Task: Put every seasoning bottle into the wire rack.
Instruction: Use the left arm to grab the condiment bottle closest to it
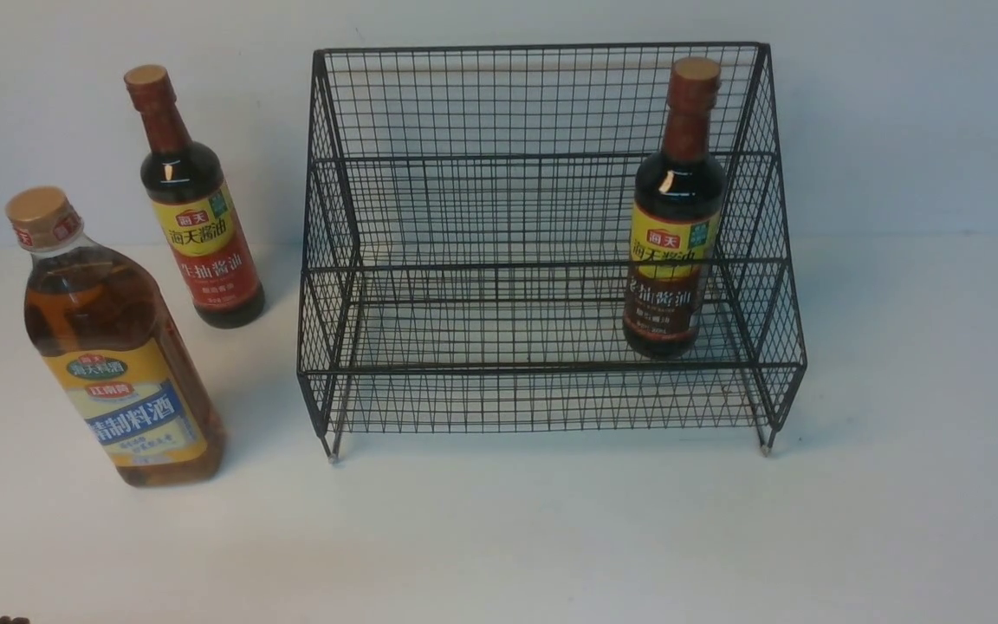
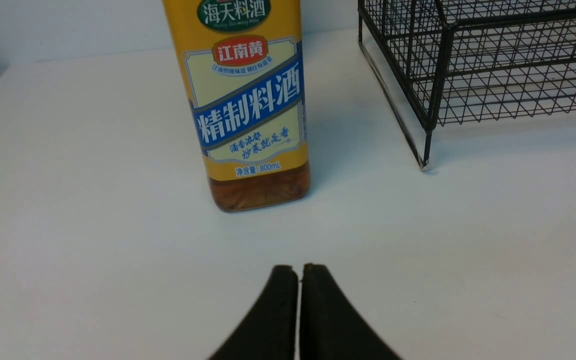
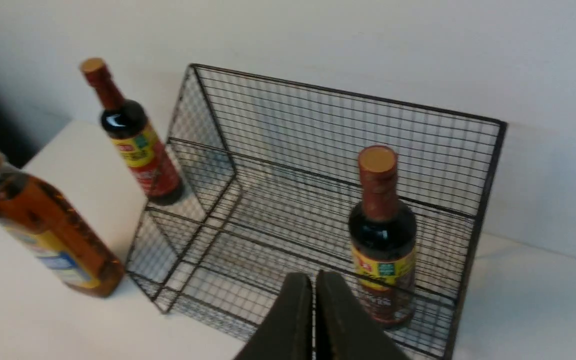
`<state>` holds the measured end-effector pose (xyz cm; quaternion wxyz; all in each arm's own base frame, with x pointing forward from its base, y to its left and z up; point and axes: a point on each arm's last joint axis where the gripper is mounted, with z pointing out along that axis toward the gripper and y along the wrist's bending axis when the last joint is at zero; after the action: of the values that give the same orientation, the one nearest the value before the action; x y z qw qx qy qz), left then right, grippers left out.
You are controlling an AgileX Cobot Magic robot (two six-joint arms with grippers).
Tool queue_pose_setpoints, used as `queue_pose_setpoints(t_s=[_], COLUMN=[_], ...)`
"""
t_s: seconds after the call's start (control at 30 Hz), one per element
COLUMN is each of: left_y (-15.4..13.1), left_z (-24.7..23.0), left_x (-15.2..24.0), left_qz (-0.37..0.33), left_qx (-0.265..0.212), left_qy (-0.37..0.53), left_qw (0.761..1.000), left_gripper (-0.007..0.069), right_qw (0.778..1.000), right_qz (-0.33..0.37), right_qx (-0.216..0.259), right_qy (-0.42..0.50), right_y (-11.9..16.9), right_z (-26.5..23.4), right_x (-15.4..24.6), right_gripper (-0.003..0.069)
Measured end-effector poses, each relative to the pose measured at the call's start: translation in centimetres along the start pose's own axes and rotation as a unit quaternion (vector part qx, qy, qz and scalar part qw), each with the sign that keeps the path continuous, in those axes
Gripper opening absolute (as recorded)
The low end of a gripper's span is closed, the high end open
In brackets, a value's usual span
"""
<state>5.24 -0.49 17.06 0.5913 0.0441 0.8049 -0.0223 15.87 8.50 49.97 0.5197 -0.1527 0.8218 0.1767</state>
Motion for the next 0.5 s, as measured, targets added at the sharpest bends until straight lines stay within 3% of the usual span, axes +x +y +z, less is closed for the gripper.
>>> queue_pose_setpoints(t_s=[0.2,0.5], left_y=[0.0,0.0], left_z=[0.0,0.0], left_x=[0.0,0.0], left_qz=[0.0,0.0], left_qx=[0.0,0.0], left_qy=[0.0,0.0], left_qw=[1.0,1.0], left_gripper=[-0.0005,-0.0005], right_qw=[0.995,0.976], right_qz=[0.013,0.055], right_qx=[-0.056,-0.089], right_qy=[-0.079,-0.192], right_y=[0.6,-0.2], right_z=[-4.4,-7.6], right_x=[2.7,10.7], right_gripper=[-0.0015,-0.0015])
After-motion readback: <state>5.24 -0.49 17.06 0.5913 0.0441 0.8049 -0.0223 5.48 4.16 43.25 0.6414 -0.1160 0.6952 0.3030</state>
